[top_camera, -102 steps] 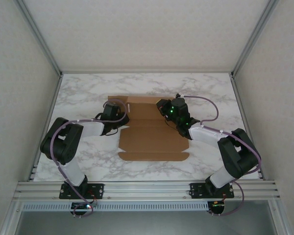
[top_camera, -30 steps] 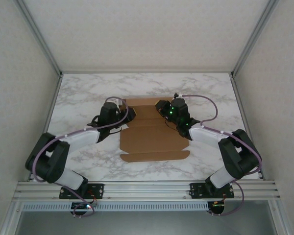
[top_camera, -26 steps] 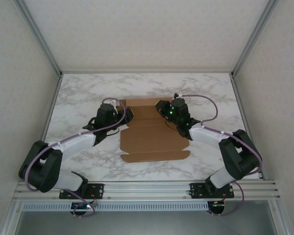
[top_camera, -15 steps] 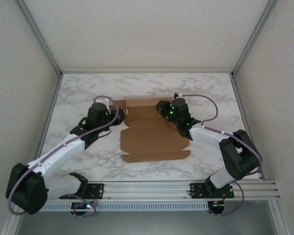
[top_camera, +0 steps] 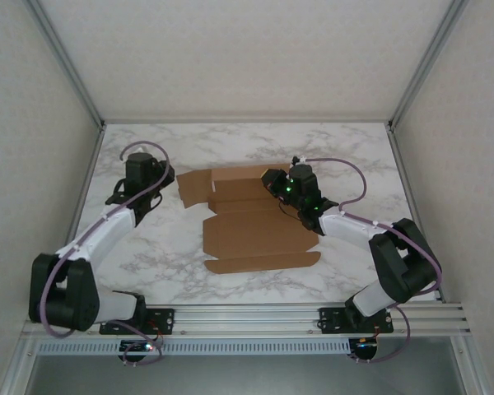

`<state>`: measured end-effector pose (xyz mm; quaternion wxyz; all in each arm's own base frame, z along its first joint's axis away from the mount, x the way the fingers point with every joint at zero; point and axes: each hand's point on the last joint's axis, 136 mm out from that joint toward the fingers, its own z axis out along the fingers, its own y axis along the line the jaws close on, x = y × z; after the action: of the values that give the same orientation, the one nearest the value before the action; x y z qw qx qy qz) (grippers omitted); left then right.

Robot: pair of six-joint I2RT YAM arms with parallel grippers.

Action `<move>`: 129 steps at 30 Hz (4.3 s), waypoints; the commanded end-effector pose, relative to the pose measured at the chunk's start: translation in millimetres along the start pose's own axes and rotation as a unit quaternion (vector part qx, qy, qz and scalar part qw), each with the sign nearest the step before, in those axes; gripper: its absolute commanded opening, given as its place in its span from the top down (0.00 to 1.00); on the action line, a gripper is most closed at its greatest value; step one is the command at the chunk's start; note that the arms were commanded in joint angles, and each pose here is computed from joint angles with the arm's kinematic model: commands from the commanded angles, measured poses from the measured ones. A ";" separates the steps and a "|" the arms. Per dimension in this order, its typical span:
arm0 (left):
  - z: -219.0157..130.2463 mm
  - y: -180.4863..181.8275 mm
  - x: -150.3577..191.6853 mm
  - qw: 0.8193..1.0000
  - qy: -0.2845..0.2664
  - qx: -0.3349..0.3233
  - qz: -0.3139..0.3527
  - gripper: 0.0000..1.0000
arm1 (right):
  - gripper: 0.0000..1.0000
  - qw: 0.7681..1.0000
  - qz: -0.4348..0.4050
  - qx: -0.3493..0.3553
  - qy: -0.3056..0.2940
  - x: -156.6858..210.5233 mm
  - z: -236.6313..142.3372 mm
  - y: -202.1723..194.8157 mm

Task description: Fold the paper box

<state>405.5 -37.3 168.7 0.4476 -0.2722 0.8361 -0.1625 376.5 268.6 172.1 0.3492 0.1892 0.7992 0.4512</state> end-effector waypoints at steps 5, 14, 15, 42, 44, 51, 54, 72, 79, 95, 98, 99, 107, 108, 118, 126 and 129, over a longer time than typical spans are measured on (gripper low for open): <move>10.5 12.8 29.2 0.999 0.032 0.017 0.039 0.63 | 0.93 0.999 -0.021 0.031 0.021 4.1 -1.5 -13.3; 11.3 10.6 71.6 0.992 0.101 0.042 0.067 0.57 | 0.93 0.999 -0.018 0.023 0.031 6.5 5.8 -11.1; 9.5 9.5 71.0 0.992 0.102 0.042 0.067 0.57 | 0.93 0.999 -0.017 0.025 0.033 7.8 6.1 -12.4; -11.2 -31.3 66.8 0.973 0.127 0.156 0.110 0.45 | 0.92 0.999 -0.024 0.018 0.040 7.3 4.6 -13.6; -9.8 -35.0 62.3 0.972 0.122 0.159 0.121 0.47 | 0.92 0.999 -0.023 0.019 0.042 8.8 5.0 -14.8; -6.0 -35.3 53.8 0.970 0.093 0.156 0.162 0.52 | 0.92 0.999 -0.021 0.013 0.045 9.2 5.4 -13.7; -7.0 -35.6 55.2 0.969 0.096 0.159 0.165 0.58 | 0.92 0.999 -0.020 0.015 0.045 9.2 5.7 -15.4; -20.3 -24.5 36.4 0.979 0.043 0.061 0.189 1.00 | 0.93 0.999 -0.025 0.019 0.044 4.6 3.5 -17.4; -25.0 -36.7 37.0 0.982 -0.001 0.018 0.190 1.00 | 0.93 0.999 -0.042 0.014 0.021 2.5 -6.8 -11.7; -11.4 -87.6 63.1 0.990 -0.055 -0.005 0.132 0.95 | 0.93 0.998 -0.050 0.028 0.002 12.1 -12.1 -8.0; -23.7 -86.1 56.9 0.989 -0.065 0.006 0.133 0.84 | 0.94 0.998 -0.058 0.033 0.005 7.2 -14.7 -9.2; -29.5 -85.8 55.4 0.989 -0.068 0.015 0.131 0.81 | 0.94 0.998 -0.056 0.035 0.006 5.5 -15.2 -11.1; -76.8 -102.5 66.1 0.967 -0.046 0.139 0.207 0.53 | 0.94 0.998 -0.035 -0.027 0.039 -5.9 -10.1 -6.7; -87.6 -104.0 60.8 0.962 -0.059 0.152 0.218 0.48 | 0.94 0.998 -0.042 -0.035 0.044 -7.2 -10.2 -3.9; -152.1 -125.9 6.7 0.911 -0.188 0.218 0.297 0.32 | 0.94 0.986 -0.103 -0.056 0.122 -5.0 -7.7 1.2; -77.0 -50.4 -28.1 0.962 -0.127 0.068 0.233 0.46 | 0.94 0.982 -0.120 -0.051 0.136 0.5 -9.6 -3.4; -51.7 -28.4 -17.6 0.973 -0.095 0.061 0.199 0.47 | 0.94 0.982 -0.119 -0.051 0.135 0.1 -9.9 -3.7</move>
<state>375.3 -49.9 247.5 0.5915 -0.0600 0.8020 -0.0587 373.4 260.5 186.0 0.3136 0.0292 0.8166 0.4836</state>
